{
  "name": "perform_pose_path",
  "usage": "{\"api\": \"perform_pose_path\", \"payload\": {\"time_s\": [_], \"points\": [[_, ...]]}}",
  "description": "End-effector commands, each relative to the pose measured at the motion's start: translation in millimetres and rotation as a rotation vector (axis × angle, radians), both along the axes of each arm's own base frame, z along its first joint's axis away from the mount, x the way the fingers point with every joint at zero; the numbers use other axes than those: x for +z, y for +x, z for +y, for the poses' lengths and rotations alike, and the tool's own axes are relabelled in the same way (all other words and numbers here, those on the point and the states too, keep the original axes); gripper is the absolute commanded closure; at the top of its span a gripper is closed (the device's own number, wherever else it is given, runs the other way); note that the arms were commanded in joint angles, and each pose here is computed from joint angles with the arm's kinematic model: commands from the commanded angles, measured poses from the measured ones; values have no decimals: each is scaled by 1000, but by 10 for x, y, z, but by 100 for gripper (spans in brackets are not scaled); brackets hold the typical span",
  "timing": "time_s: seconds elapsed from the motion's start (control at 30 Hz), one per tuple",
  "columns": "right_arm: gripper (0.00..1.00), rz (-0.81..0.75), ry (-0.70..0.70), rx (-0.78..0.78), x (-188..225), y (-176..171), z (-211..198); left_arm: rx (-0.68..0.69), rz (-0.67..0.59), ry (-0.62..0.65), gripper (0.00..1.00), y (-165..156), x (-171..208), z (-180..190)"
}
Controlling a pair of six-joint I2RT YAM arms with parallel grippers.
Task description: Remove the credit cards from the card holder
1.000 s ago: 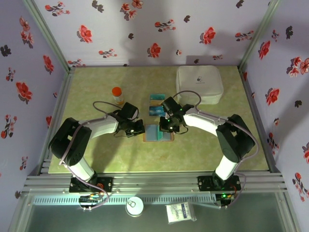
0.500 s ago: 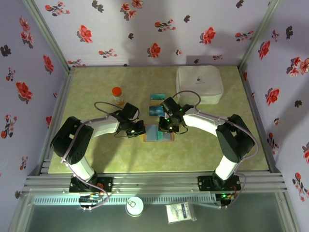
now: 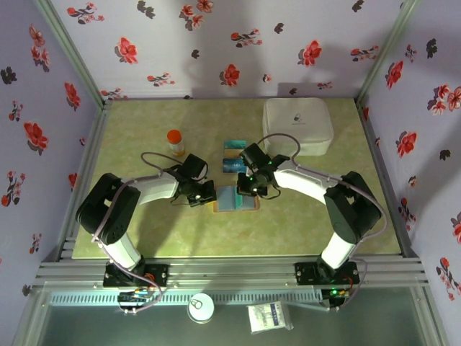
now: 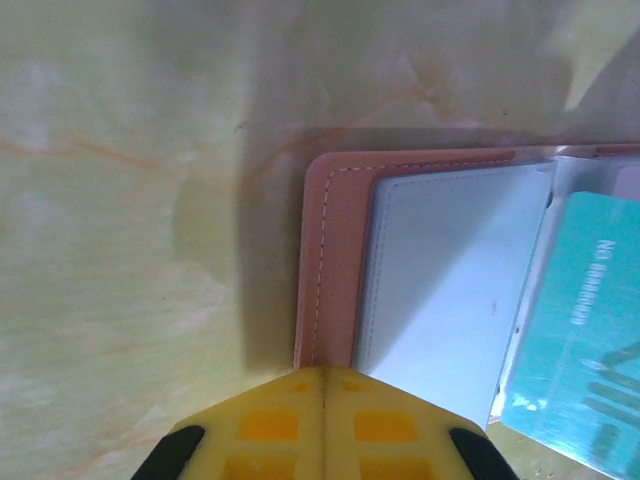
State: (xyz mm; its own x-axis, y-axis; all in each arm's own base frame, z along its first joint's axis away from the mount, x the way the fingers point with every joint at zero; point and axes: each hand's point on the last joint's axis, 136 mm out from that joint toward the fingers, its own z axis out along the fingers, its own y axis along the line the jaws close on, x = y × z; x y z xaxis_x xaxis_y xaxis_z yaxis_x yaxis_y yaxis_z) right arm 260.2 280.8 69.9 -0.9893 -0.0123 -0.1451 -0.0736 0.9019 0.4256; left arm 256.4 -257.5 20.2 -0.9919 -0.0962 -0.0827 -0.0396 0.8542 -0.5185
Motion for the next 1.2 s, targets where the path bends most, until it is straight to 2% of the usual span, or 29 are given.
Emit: {"api": "perform_pose_path", "payload": {"time_s": [0.0, 0.13, 0.43, 0.57, 0.6, 0.67, 0.9, 1.17], "points": [[95, -95, -20, 42, 312, 83, -35, -16, 2, 59, 98, -37, -33, 86], [94, -181, -43, 179, 479, 112, -37, -16, -3, 75, 98, -38, -29, 138], [99, -355, -146, 641, 697, 147, -218, -11, -21, 69, 98, -3, -25, 156], [100, -430, -303, 835, 710, 294, -442, -9, -36, 54, 97, 13, 41, 137], [100, -433, -379, 853, 711, 365, -523, -9, -42, 51, 96, 15, 58, 138], [100, -432, -440, 900, 725, 465, -624, -6, -50, 43, 93, 18, 90, 135], [100, -514, -396, 1111, 746, 671, -530, 5, -64, 37, 89, 27, 166, 147], [100, -566, -318, 1198, 859, 1069, -272, 45, -86, 59, 88, 5, 255, 310]]}}
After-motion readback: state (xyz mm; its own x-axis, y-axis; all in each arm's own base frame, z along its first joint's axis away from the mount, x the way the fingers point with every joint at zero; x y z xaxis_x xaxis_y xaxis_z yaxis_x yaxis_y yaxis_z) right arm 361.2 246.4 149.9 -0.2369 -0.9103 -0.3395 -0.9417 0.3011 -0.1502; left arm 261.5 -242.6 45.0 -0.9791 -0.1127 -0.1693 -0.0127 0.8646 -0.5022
